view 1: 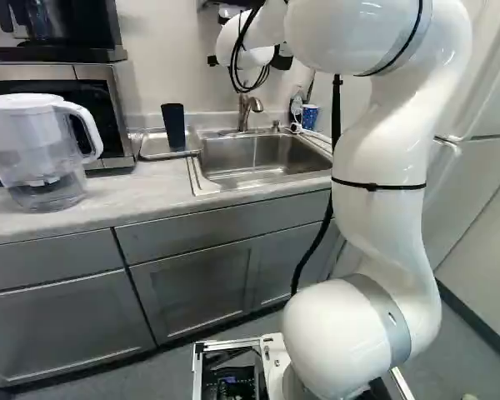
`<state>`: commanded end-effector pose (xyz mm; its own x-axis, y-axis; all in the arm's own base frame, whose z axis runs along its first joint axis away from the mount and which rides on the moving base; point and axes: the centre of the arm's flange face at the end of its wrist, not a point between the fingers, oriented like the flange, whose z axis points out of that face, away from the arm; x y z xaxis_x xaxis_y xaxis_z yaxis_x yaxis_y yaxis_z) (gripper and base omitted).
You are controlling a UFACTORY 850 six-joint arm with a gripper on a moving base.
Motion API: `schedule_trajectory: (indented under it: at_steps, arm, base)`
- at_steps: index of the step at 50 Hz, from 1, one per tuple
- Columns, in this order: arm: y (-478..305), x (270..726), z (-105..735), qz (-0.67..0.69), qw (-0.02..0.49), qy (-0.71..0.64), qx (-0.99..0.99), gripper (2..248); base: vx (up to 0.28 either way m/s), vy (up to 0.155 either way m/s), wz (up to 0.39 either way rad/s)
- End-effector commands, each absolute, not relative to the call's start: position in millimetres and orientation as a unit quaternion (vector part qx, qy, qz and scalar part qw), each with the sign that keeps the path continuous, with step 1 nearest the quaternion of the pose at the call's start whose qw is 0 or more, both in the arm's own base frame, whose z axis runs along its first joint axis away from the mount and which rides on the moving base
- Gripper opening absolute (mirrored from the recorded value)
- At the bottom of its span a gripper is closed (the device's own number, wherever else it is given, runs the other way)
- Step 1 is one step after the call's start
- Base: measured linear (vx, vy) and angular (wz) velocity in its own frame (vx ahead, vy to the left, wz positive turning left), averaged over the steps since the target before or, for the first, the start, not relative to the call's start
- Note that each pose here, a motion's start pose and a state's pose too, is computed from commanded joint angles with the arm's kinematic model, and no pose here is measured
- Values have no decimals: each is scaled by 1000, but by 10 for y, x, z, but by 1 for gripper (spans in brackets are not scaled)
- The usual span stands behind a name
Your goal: Rinse the cup and place it in the tray
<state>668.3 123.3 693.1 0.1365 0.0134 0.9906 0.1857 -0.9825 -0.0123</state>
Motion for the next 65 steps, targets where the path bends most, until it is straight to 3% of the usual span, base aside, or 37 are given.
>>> schedule_trajectory:
  at_steps: [65]
  arm:
    - [1277, 6630, 6771, -582, 59, -73, -807, 247]
  base:
    - [0, 0, 0]
